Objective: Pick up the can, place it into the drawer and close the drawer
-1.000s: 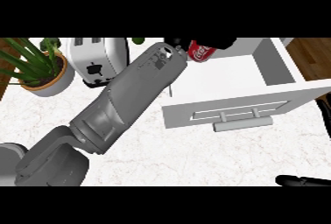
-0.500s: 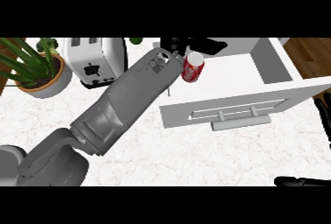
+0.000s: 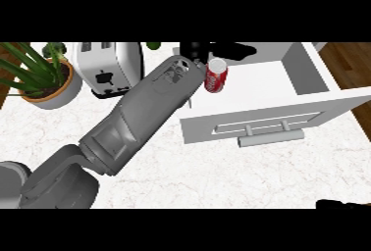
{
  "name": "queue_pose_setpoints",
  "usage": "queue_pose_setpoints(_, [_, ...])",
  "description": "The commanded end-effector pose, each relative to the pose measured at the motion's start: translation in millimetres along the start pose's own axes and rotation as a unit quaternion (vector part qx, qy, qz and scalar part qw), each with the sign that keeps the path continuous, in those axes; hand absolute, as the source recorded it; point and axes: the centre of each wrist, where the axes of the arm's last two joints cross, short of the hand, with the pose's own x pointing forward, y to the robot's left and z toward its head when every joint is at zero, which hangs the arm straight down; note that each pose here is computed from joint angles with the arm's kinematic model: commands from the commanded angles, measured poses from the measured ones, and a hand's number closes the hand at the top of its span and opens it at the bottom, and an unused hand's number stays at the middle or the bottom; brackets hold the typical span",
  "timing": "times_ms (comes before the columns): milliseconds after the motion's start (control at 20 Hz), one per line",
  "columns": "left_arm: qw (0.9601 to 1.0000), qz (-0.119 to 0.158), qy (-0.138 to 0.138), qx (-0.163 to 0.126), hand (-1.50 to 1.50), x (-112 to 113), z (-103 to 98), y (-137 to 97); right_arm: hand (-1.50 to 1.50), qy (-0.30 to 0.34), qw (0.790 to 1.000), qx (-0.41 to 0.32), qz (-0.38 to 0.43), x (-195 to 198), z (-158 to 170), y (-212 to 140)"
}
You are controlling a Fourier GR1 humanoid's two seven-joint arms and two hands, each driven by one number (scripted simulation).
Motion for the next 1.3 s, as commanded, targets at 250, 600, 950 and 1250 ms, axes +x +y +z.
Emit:
queue_pose_setpoints(250, [0.9982, 0.060, 0.004, -0.003, -1.50, 22.6, 1.7, -4.9, -1.50, -0.057, 0.991, 0.040, 0.114, 15.6, -6.9, 10.8])
queue_pose_setpoints(600, [0.9979, 0.059, -0.018, 0.018, -1.50, 25.0, 1.2, -5.5, -1.50, -0.065, 0.967, 0.064, 0.240, 18.6, -19.0, 31.1])
queue_pose_setpoints(950, [0.9982, 0.057, -0.017, 0.001, -1.50, 32.1, 3.9, -8.8, -1.50, -0.059, 0.926, 0.099, 0.361, -13.0, -50.2, 59.6])
queue_pose_setpoints(1250, [0.9975, 0.070, -0.008, 0.011, -1.50, 28.3, -4.2, 7.2, -1.50, -0.020, 0.891, 0.120, 0.437, -64.3, -37.9, 82.4])
